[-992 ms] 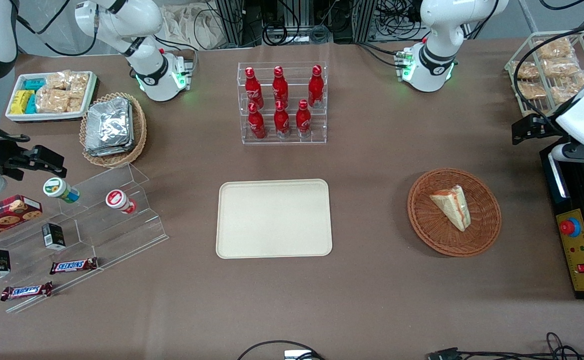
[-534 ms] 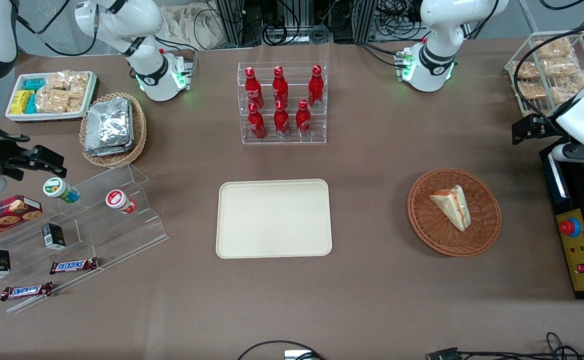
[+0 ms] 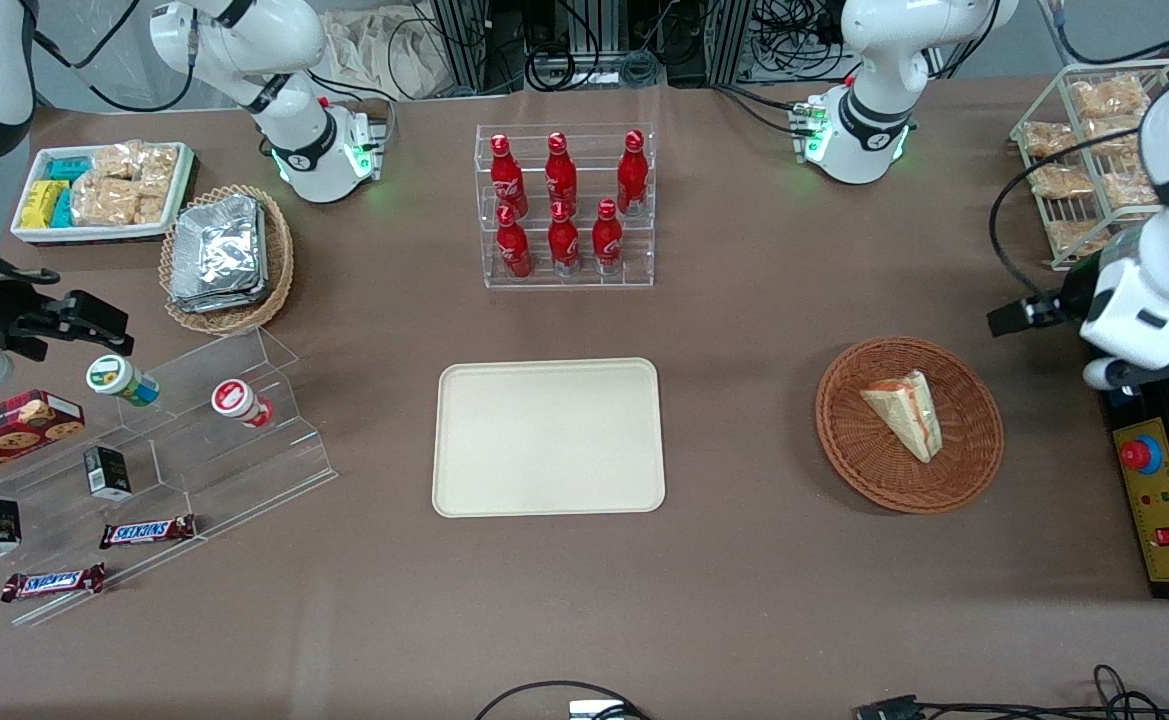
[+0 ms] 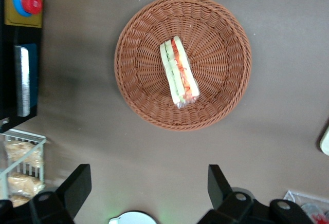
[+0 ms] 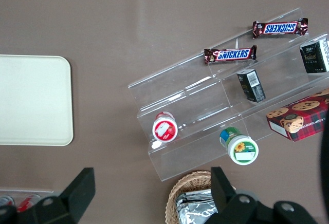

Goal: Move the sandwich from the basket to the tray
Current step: 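Lower the open left gripper onto the wrapped sandwich in the basket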

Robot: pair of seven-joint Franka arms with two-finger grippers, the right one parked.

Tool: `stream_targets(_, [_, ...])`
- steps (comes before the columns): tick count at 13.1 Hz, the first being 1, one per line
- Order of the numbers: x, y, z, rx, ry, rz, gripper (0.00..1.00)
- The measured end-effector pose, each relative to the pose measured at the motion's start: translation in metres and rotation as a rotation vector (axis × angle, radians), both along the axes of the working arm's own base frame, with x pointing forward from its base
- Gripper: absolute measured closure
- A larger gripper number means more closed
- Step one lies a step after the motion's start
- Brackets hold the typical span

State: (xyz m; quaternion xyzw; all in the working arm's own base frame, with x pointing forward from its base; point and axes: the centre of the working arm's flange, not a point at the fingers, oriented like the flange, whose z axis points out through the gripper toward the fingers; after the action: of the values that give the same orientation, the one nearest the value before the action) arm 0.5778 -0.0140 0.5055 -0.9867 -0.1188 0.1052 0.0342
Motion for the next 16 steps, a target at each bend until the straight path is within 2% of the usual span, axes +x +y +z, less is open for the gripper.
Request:
stream_targets(2, [0.013,0.001,-0.042,-0.008,0.008,0.019,0.0])
stream_targets(5, [0.02,0.002,-0.113,-0.009,-0.016,0.085,0.0])
stream_targets(7, [0.022,-0.001,-0.155,-0.003,0.004,0.159,0.0])
stream_targets(10, [0.025,-0.01,-0.195,-0.007,0.022,0.183,0.0])
stream_targets(13, [0.017,-0.013,-0.233,-0.019,-0.005,0.186,0.0])
stream_targets(16, [0.004,-0.014,-0.26,-0.021,0.013,0.189,0.0])
